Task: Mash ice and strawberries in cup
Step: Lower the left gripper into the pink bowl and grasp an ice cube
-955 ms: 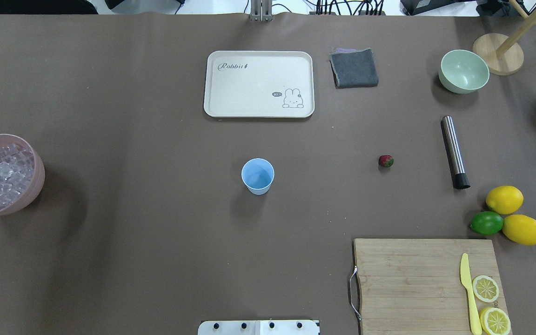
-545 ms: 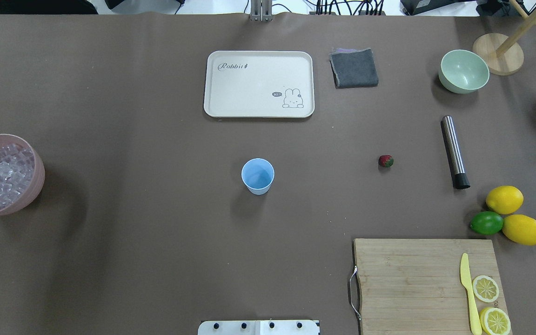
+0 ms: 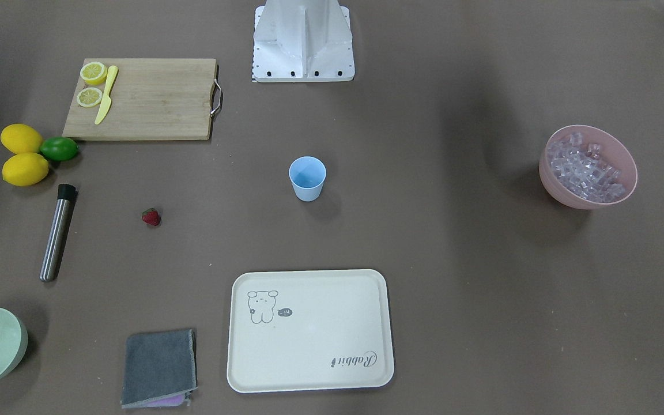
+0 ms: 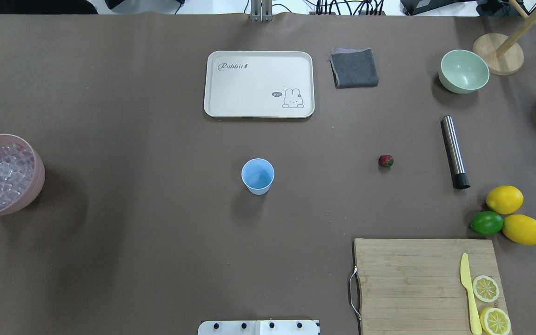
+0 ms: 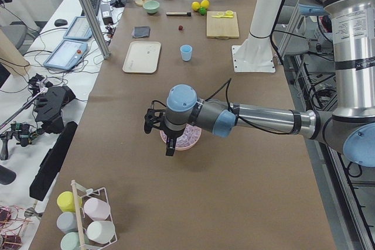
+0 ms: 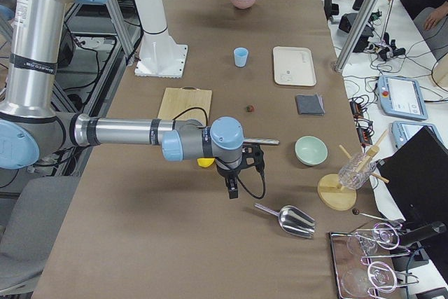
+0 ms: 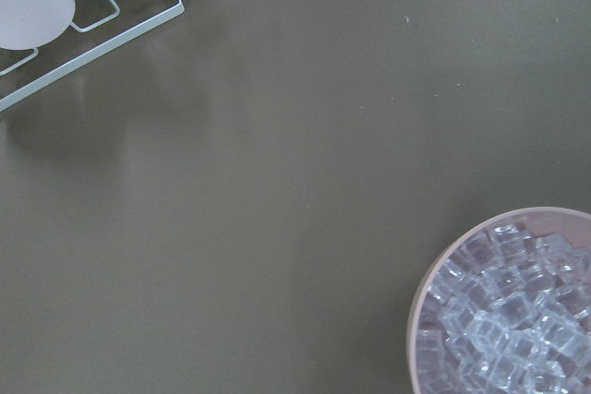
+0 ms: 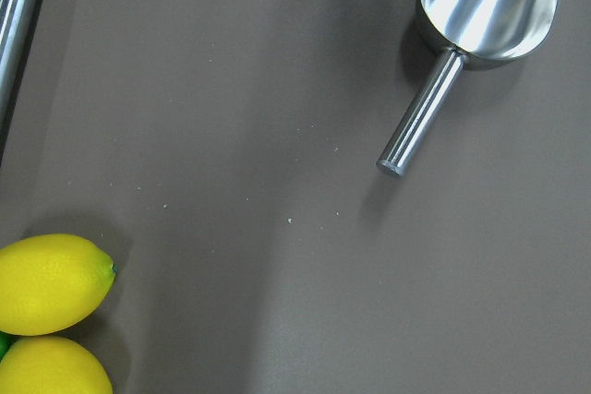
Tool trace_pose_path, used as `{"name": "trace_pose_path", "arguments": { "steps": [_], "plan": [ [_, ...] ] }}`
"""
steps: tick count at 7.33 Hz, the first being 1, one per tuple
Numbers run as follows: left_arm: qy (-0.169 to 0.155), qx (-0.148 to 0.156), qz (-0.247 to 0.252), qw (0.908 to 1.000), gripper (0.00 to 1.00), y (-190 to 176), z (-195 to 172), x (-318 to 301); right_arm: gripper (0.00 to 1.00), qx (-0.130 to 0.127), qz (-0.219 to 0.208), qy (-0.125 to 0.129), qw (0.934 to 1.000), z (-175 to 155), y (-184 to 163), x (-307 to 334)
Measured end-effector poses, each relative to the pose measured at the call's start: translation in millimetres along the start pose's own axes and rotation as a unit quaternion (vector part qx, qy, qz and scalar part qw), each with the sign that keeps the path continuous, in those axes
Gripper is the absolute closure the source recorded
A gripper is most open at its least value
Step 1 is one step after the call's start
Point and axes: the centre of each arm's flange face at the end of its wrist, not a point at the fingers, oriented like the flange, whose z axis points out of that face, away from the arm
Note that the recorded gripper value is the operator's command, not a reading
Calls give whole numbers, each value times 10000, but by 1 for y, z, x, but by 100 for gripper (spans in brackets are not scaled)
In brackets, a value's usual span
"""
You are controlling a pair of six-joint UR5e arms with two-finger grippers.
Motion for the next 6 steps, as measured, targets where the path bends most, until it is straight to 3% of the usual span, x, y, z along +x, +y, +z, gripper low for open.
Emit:
{"name": "trace_pose_path", "arguments": {
  "steps": [3,6],
  "plan": [
    [183,-241,-438,9986,3,7,23,64,0,-42,67,12,10000,4,0,4],
    [277,-574,-653,9958,3,34,66,91,0,-138,166,-18,9998,12,6,11]
  ]
}}
